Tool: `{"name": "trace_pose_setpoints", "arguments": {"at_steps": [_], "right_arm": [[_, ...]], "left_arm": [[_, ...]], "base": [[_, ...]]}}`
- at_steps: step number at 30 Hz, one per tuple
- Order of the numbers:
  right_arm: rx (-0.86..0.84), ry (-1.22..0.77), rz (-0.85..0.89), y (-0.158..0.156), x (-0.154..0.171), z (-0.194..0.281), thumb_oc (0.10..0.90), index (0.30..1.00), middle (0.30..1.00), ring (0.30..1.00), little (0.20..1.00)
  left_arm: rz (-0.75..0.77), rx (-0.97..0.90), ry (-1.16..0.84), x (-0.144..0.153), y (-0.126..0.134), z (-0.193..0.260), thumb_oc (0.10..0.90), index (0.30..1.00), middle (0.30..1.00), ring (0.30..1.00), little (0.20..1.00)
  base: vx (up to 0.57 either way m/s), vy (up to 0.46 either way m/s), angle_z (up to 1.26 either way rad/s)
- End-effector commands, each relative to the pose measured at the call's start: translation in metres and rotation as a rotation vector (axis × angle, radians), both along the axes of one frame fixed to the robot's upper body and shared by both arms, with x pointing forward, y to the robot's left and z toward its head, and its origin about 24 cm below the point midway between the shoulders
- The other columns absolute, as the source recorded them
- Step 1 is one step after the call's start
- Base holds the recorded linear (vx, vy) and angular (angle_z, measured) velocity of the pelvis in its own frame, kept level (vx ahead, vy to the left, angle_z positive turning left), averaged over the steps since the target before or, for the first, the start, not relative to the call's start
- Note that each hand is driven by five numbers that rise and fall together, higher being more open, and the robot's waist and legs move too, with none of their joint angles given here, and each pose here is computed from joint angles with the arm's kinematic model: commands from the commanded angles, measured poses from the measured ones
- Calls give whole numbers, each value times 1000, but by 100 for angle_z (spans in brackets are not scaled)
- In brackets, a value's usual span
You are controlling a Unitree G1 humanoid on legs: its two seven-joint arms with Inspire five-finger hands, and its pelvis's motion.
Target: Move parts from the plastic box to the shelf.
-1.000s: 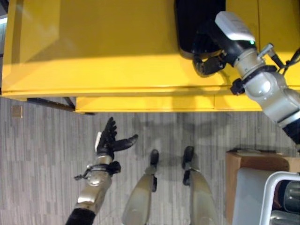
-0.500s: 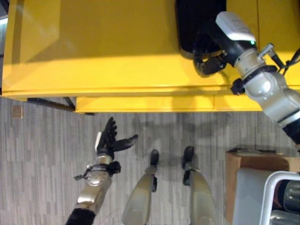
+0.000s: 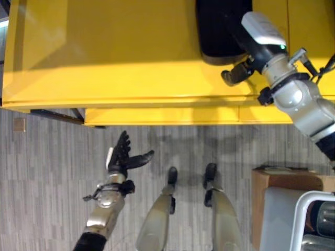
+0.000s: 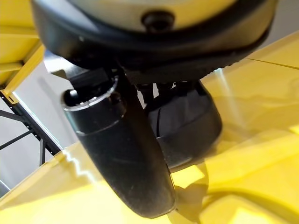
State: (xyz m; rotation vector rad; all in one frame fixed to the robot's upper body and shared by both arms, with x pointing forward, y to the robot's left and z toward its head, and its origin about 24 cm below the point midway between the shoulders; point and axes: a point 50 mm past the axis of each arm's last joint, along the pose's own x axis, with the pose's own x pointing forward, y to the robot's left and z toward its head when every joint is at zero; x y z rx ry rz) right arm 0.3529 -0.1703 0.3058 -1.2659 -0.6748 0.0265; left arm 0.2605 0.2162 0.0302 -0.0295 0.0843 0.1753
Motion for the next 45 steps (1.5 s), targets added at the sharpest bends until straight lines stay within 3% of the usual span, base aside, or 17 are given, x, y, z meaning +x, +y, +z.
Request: {"name": "trace_pose_setpoints", "arguments": {"at_steps": [1,15,23,29,36,45], "right_arm": [[3,-258,98,16,-25,48,900,1000,1000,1000,1000],[18,-555,294,32,-87,74,900,1000,1000,1000,1000],[54,-657,322,24,-112,67,900,1000,1000,1000,1000],[149,-532,291,6,-108,26,900,1000,1000,1000,1000],[327,-268,169,-22,-104,-54,900,1000,1000,1000,1000],[467,-2,61,-32,-109,-128,900,1000,1000,1000,1000]], "left_arm": [[0,19,-91,-13,6,12,900,1000,1000,1000,1000],[35,36,-67,-19,12,8,900,1000,1000,1000,1000],[49,31,-45,-23,13,4,900,1000,1000,1000,1000],[48,11,-4,-28,10,-6,900,1000,1000,1000,1000],[48,-8,63,-38,6,-23,900,1000,1000,1000,1000],[72,-9,105,-48,6,-36,900,1000,1000,1000,1000]], "base": [[0,0,0],[1,0,-2],[10,3,-4],[35,0,-2],[73,26,-3],[32,82,-1]]}}
